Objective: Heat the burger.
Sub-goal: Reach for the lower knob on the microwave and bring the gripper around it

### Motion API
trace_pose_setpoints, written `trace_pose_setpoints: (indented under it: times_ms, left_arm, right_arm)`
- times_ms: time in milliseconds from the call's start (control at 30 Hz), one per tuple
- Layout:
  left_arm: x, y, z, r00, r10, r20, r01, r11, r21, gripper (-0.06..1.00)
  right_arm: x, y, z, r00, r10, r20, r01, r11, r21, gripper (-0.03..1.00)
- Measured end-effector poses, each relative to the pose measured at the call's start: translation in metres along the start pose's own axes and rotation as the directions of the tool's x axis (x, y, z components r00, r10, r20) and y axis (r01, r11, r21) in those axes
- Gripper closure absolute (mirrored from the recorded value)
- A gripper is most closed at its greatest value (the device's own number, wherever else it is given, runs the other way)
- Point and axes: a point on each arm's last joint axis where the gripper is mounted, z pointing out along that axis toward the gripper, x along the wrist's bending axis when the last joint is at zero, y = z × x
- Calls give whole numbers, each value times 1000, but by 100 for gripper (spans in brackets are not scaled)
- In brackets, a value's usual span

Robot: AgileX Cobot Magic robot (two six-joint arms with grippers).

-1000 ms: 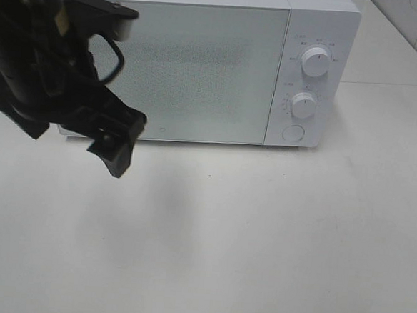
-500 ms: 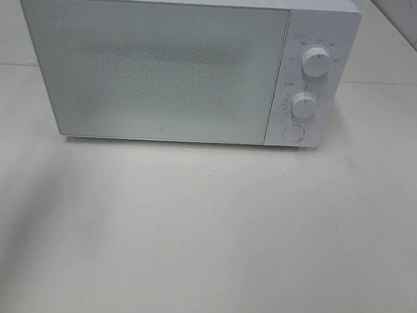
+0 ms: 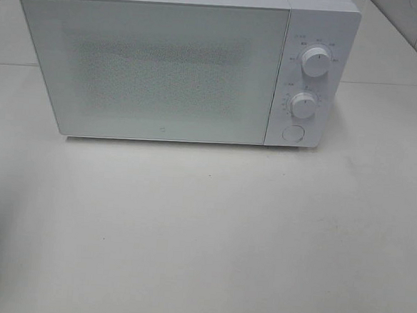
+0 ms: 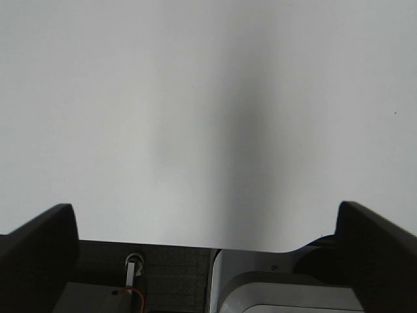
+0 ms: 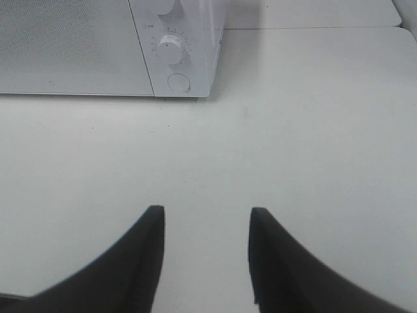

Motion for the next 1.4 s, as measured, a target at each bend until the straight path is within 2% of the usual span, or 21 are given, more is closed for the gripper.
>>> trace_pose_setpoints:
  times_ms: [67,100,167,300,333,367,400,467,500,567,633,1067,1133,1167,1233,1267,1333,1400]
  left_arm:
    - [2,-22,-2,1000,7,11,-6,999,-47,-4]
    - [2,-22,-2,1000,7,11,-6,999,-47,-4]
    - [4,-42,-6,1000,18,17,-16,993,-121,-4]
    - [6,-59,-8,999,32,20,-27,981,-191,-4]
    - [7,-72,-11,999,44,21,-38,968,-247,-4]
    - [7,-72,-11,999,44,21,-38,968,-247,-4]
    - [8,-83,-13,998,56,22,-47,951,-304,-4]
    - [9,-87,-14,998,63,21,-53,943,-328,-4]
    - [10,-97,-16,997,79,17,-67,921,-383,-4]
    - [10,-101,-16,996,84,15,-71,912,-403,-4]
    - [11,-113,-17,995,93,18,-75,884,-462,-4]
    - [14,-147,-21,995,97,31,-60,802,-594,-4]
    - [14,-155,-24,995,100,30,-59,773,-632,-4]
    - [14,-155,-24,995,100,30,-59,773,-632,-4]
    - [16,-165,-28,994,102,29,-54,725,-687,-4]
    - [16,-165,-28,994,102,29,-54,725,-687,-4]
    - [16,-169,-30,994,103,30,-52,704,-709,-4]
    - [16,-170,-30,994,103,30,-52,702,-710,-4]
  right_arm:
    - [0,0,0,1000,0,0,0,1000,0,56]
    - [0,0,0,1000,0,0,0,1000,0,56]
    - [0,0,0,1000,0,0,0,1000,0,56]
    - [0,0,0,1000,0,0,0,1000,0,56]
    - [0,0,0,1000,0,0,0,1000,0,56]
    - [0,0,0,1000,0,0,0,1000,0,56]
    - [0,0,0,1000,0,0,0,1000,0,56]
    - [0,0,0,1000,0,0,0,1000,0,56]
    - [0,0,0,1000,0,0,0,1000,0,56]
    - [0,0,0,1000,0,0,0,1000,0,56]
    - [0,0,0,1000,0,0,0,1000,0,56]
    - [0,0,0,1000,0,0,0,1000,0,56]
    - [0,0,0,1000,0,0,0,1000,0,56]
    - [0,0,0,1000,0,0,0,1000,0,56]
    - [0,0,0,1000,0,0,0,1000,0,56]
    - [0,0,0,1000,0,0,0,1000,0,56]
    - [0,0,0,1000,0,0,0,1000,0,56]
    - [0,0,0,1000,0,0,0,1000,0,56]
